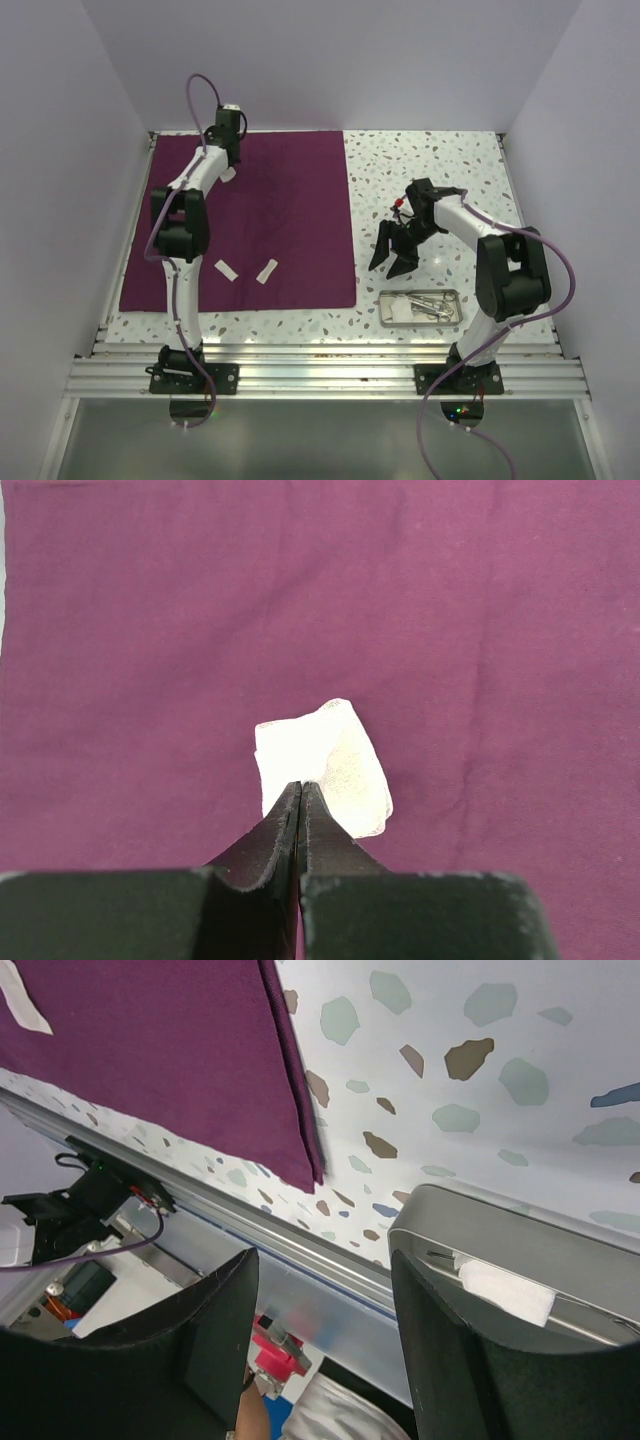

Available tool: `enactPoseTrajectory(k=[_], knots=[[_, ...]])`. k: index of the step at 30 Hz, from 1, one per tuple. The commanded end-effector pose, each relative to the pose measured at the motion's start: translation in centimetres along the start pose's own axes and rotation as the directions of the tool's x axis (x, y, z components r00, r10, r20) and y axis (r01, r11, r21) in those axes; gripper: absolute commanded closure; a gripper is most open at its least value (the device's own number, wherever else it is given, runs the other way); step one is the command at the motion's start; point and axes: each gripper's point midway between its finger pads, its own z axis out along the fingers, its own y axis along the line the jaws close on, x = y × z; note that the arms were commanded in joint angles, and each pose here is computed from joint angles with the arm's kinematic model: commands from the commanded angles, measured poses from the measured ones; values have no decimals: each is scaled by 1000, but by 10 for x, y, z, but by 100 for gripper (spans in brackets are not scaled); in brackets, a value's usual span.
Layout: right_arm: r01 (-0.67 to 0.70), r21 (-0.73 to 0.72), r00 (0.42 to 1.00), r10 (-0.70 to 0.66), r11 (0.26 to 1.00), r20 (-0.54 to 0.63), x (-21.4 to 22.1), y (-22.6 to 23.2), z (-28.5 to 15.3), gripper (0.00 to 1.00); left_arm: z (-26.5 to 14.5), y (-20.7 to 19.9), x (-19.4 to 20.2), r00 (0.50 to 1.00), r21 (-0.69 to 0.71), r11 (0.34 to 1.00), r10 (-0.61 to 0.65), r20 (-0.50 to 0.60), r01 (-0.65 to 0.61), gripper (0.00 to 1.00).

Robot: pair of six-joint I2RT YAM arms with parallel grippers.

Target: Prepare the surgical pack

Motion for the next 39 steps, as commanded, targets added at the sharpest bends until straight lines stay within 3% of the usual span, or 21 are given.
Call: enactPoseTrajectory(k=[1, 26, 28, 32, 35, 39], knots=[[27, -26, 1000, -27, 999, 0, -2, 7, -3, 40, -2, -3, -21, 998, 13, 1000, 9, 63, -10, 100], [17, -39, 1000, -18, 999, -9, 0, 7, 1, 40, 14, -11, 15, 995, 28, 995, 100, -13, -100, 100], [16, -39, 1000, -17, 999, -10, 0, 7, 1, 40, 15, -11, 16, 995, 26, 995, 102, -17, -101, 93], [16, -39, 1000, -17, 999, -16, 0, 7, 2, 40, 10, -13, 14, 996, 43, 995, 88, -17, -87, 68], [19, -40, 1000, -19, 999, -11, -1, 8, 0, 40, 2, -14, 9, 997, 60, 995, 76, -6, -75, 60], [19, -43, 1000, -20, 999, -15, -1, 8, 1, 40, -7, -18, 4, 999, 80, 996, 44, 5, -44, 57]])
